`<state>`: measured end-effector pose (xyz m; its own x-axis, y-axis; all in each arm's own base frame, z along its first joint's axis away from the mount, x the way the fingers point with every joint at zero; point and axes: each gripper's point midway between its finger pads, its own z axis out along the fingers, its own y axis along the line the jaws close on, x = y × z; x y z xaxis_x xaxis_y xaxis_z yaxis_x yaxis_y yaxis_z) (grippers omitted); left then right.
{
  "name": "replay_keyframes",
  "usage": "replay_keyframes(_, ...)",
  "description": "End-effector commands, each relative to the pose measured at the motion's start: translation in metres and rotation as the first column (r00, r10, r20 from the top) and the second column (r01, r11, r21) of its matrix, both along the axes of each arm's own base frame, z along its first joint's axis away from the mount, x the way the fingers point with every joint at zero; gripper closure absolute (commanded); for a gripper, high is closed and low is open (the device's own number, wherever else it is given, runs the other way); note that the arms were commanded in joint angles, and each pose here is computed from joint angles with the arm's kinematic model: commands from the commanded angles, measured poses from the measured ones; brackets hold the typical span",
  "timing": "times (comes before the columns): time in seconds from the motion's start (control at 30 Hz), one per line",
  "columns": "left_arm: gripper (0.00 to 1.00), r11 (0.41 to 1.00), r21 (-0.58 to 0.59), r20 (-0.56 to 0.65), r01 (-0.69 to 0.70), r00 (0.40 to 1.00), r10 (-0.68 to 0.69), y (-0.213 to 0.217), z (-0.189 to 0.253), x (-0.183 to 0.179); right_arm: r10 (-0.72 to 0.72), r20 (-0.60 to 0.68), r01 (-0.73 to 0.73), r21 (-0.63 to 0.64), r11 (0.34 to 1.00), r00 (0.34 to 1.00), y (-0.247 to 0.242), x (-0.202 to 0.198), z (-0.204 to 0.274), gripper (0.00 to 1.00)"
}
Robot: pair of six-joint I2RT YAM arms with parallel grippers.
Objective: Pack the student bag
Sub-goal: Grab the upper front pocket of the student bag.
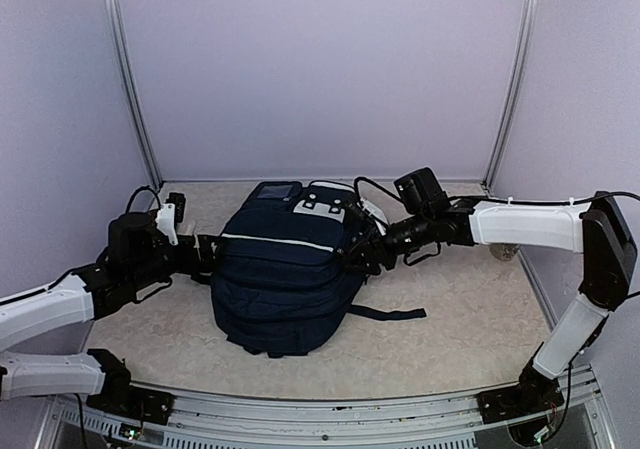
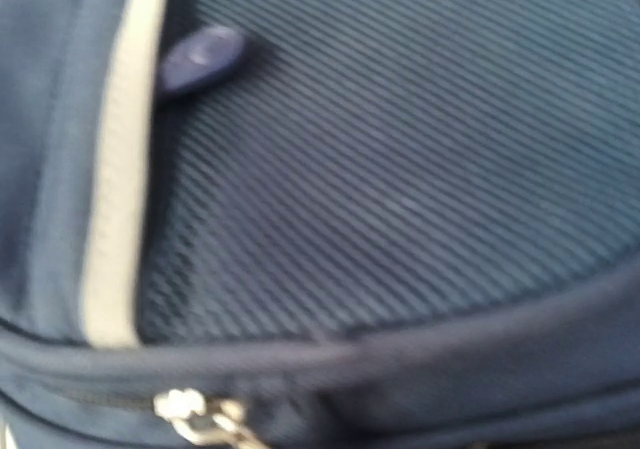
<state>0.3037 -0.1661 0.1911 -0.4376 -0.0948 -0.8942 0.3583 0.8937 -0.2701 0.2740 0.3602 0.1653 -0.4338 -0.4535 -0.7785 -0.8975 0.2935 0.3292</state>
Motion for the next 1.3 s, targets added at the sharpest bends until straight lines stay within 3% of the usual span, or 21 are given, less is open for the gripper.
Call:
replay_keyframes(0.0, 0.01, 0.989, -0.15, -0.013, -0.009, 1.0, 0.007, 0.002, -0.012, -0.014, 0.057, 0.061, -0.06, 0.06, 0.996, 0.997, 0.018, -0.006, 0.015, 0.43)
replay_keyframes(0.2, 0.01, 0.984, -0.17, -0.06, -0.053, 0.997, 0.043, 0.011, -0.035, -0.023, 0.057, 0.043, -0.059, 0.056, 0.997, 0.997, 0.027, 0.003, 0.013, 0.65)
replay_keyframes(0.33, 0.01, 0.983, -0.181, -0.042, -0.041, 0.999, 0.034, 0.012, -0.032, -0.028, 0.062, 0.029, -0.064, 0.065, 0.996, 0.998, 0.029, 0.001, 0.017, 0.97)
replay_keyframes(0.37, 0.01, 0.982, -0.185, -0.035, -0.04, 0.999, 0.034, 0.013, -0.03, -0.029, 0.061, 0.027, -0.063, 0.066, 0.996, 0.998, 0.029, 0.0, 0.018, 1.0)
replay_keyframes(0.7, 0.01, 0.966, -0.214, -0.012, -0.148, 0.989, 0.149, 0.041, -0.036, -0.041, 0.066, 0.018, -0.066, 0.026, 0.997, 0.998, 0.021, -0.031, 0.024, 1.0)
replay_keyframes(0.87, 0.02, 0.967, -0.217, -0.005, -0.132, 0.991, 0.134, 0.04, -0.038, -0.046, 0.047, 0.071, -0.045, -0.032, 0.998, 0.996, 0.011, -0.027, 0.024, 0.76)
replay_keyframes(1.1, 0.04, 0.975, -0.204, -0.03, -0.087, 0.996, 0.083, 0.03, -0.049, -0.048, 0.069, 0.153, -0.062, -0.052, 0.997, 0.986, -0.01, -0.014, 0.025, 0.59)
replay_keyframes(1.27, 0.04, 0.98, -0.192, -0.032, -0.057, 0.998, 0.052, 0.022, -0.052, -0.048, 0.111, 0.23, -0.117, 0.014, 0.993, 0.967, -0.01, -0.002, 0.041, 0.51)
